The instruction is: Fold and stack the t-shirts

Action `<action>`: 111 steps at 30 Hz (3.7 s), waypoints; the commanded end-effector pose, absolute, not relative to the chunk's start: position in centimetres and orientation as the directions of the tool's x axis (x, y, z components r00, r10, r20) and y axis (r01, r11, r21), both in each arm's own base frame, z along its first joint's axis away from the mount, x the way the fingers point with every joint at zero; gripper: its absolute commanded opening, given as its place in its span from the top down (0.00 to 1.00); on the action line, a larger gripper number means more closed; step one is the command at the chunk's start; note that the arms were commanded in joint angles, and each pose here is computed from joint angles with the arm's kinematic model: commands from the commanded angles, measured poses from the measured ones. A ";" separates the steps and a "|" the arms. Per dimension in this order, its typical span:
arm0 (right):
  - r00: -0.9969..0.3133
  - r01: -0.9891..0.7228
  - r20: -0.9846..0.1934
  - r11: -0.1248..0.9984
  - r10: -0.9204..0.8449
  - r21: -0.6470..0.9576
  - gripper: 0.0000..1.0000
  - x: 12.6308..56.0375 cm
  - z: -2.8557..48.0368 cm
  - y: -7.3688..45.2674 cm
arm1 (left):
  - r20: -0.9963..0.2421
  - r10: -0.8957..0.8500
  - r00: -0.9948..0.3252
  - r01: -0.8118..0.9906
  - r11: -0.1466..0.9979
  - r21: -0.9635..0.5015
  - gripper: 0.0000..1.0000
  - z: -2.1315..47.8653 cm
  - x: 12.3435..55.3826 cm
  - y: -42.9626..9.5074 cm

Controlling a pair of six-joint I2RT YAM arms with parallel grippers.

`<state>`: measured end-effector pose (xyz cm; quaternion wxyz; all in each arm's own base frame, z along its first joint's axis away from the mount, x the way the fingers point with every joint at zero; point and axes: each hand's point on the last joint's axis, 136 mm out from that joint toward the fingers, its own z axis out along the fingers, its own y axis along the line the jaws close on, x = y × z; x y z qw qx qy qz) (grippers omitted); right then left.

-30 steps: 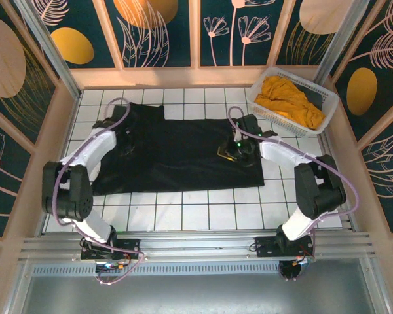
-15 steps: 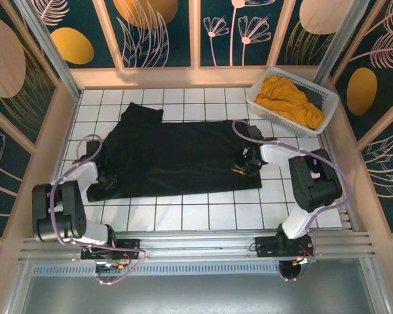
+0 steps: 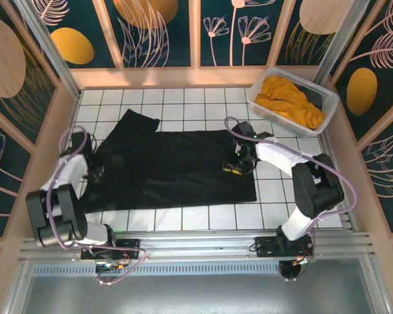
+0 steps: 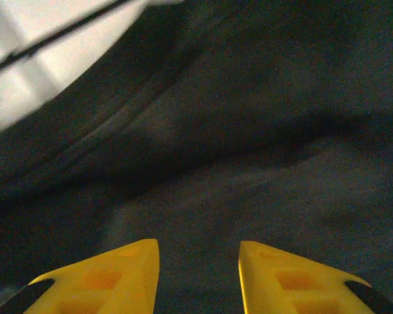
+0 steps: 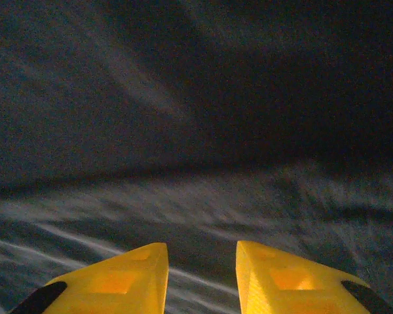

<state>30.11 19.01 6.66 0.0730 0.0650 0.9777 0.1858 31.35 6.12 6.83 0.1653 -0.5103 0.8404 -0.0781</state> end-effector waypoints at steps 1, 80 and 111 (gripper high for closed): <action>-0.929 0.064 -0.297 0.885 0.222 0.461 0.64 35.6 11.8 19.2 | -0.288 -0.790 -0.542 -0.725 0.612 -0.316 0.58 9.8 38.5 4.7; -0.799 0.419 -0.412 0.897 0.438 0.140 0.61 51.0 0.9 11.3 | -0.543 -0.454 -0.706 -0.489 0.868 -0.090 1.00 13.1 54.9 -2.7; -0.771 0.343 -0.476 0.905 0.423 0.249 1.00 48.2 9.3 11.8 | -0.525 -0.565 -0.636 -0.551 0.809 -0.203 1.00 19.8 40.7 -1.4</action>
